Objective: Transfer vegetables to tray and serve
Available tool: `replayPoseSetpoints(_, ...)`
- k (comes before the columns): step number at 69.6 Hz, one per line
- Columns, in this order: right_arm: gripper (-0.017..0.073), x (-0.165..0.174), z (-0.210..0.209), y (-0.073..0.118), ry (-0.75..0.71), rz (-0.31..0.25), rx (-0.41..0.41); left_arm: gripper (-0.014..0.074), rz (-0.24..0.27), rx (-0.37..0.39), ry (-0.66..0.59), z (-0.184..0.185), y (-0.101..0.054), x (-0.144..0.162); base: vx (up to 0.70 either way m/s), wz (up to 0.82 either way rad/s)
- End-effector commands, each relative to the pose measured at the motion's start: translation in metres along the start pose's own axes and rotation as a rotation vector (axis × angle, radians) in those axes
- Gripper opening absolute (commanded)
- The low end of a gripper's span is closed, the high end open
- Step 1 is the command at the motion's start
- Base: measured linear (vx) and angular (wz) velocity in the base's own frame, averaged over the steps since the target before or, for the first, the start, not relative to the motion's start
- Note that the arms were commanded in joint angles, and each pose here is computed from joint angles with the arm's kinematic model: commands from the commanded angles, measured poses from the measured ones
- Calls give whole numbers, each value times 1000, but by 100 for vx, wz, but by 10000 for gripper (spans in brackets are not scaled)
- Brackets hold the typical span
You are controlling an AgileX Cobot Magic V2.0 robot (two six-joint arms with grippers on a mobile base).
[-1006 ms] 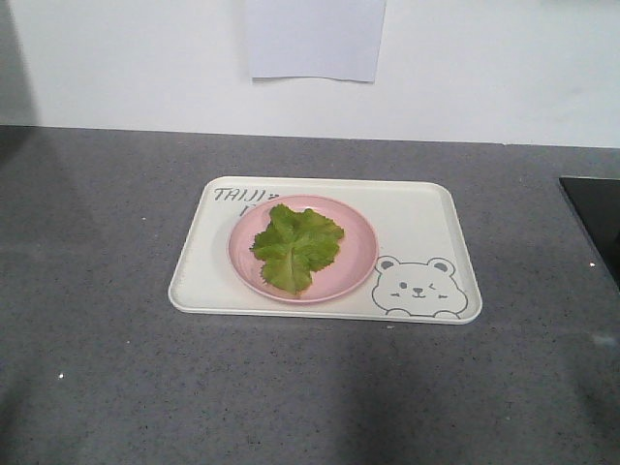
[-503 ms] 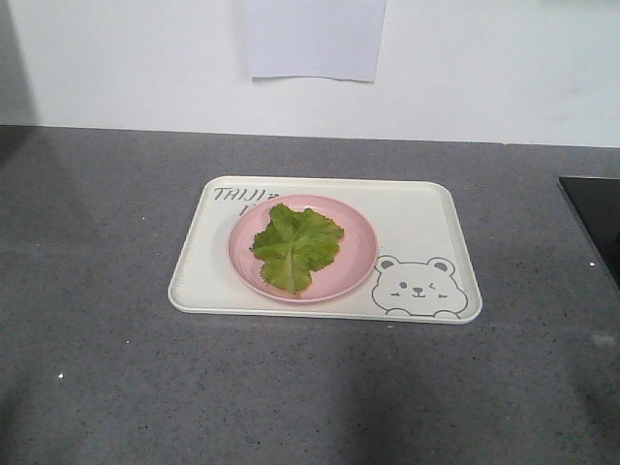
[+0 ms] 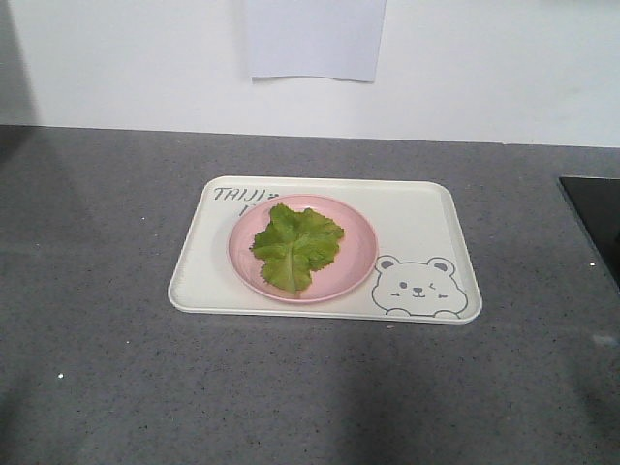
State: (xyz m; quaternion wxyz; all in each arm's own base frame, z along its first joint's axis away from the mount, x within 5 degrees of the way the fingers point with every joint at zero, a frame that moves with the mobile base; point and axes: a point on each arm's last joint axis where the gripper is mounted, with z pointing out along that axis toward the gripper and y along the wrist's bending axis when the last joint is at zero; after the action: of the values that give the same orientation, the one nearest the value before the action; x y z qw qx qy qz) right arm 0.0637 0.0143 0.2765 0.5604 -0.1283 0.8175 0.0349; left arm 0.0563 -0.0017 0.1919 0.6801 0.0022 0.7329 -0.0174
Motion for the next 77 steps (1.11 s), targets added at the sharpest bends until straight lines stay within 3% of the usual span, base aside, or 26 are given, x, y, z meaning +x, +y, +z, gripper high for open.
replayPoseSetpoints(1, -6, -13, -3, -2, -86, -7, 14, -6, -11, 0, -69, 0, 0, 1, 0, 0)
replayPoseSetpoints(21, -6, -12, -3, -2, -75, -13, 17, -6, -11, 0, -69, 0, 0, 1, 0, 0)
replayPoseSetpoints(30, -6, -10, -3, -4, -63, -48, 41, -6, -11, 0, -69, 0, 0, 1, 0, 0)
replayPoseSetpoints(40, -6, 8, 9, -2, -176, -68, 57, -6, -11, 0, -69, 0, 0, 1, 0, 0)
replayPoseSetpoints(51, -6, 44, 19, 1, -304, 9, 76, -6, -11, 0, -69, 0, 0, 1, 0, 0)
replayPoseSetpoints(62, -6, 68, 20, -3, -350, 154, 165, -6, -11, 0, -69, 0, 0, 1, 0, 0)
replayPoseSetpoints(77, -3, 77, 20, -5, -422, 138, 228, -6, -11, 0, -68, 0, 0, 1, 0, 0)
